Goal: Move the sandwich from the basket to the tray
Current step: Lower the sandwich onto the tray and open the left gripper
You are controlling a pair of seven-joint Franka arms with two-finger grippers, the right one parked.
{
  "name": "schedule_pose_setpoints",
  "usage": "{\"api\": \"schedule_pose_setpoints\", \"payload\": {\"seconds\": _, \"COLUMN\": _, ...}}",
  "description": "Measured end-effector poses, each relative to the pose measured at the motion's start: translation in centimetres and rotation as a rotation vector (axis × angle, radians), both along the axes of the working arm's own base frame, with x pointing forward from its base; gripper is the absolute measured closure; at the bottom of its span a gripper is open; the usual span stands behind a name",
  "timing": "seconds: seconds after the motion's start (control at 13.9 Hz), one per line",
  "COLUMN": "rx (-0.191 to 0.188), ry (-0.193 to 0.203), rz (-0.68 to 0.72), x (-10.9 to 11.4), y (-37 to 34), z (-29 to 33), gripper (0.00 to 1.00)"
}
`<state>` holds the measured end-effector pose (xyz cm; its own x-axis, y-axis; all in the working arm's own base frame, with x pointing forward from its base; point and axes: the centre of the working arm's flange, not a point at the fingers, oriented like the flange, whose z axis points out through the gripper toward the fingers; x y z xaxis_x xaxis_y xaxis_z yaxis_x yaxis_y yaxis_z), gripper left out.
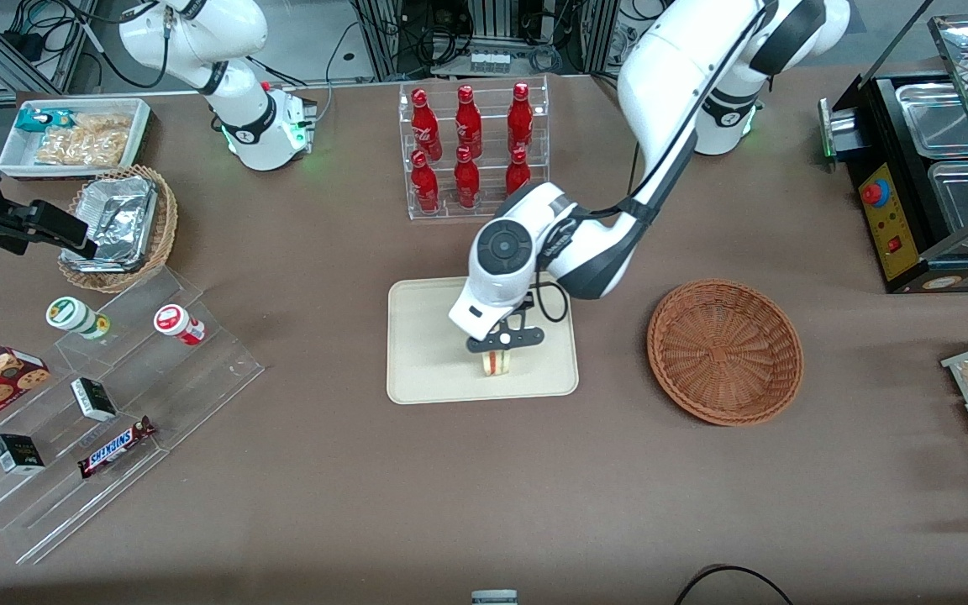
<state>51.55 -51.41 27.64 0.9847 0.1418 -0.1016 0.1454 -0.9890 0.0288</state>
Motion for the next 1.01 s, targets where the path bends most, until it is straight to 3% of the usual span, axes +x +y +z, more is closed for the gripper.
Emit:
{"api": "schedule_pose_setpoints", "payload": {"seconds": 0.14, "rx": 0.017, "ry": -0.024, "rz": 0.007, "x": -0.2, "y": -1.2, "z": -1.3, "gripper": 0.85}}
{"api": "schedule_pose_setpoints", "payload": {"seconds": 0.51, "rx": 0.012, "ry": -0.029, "rz": 0.008, "x": -0.6, "y": -2.2, "z": -3.2, "gripper": 0.85}}
{"api": "schedule_pose_setpoints", "payload": {"seconds": 0.65, "rx": 0.000, "ry": -0.041, "rz": 0.010, "x": -0.4, "y": -2.3, "z": -3.0, "gripper": 0.70}}
{"api": "schedule_pose_setpoints", "payload": {"seconds": 0.87, "rx": -0.011, "ry": -0.059, "rz": 0.011, "x": 0.0, "y": -2.5, "z": -1.5, "gripper": 0.40}}
{"api": "schedule_pose_setpoints", "payload": {"seconds": 1.01, "rx": 0.004, "ry": -0.061, "rz": 0.010, "x": 0.0, "y": -2.2, "z": 1.1, "gripper": 0.20}}
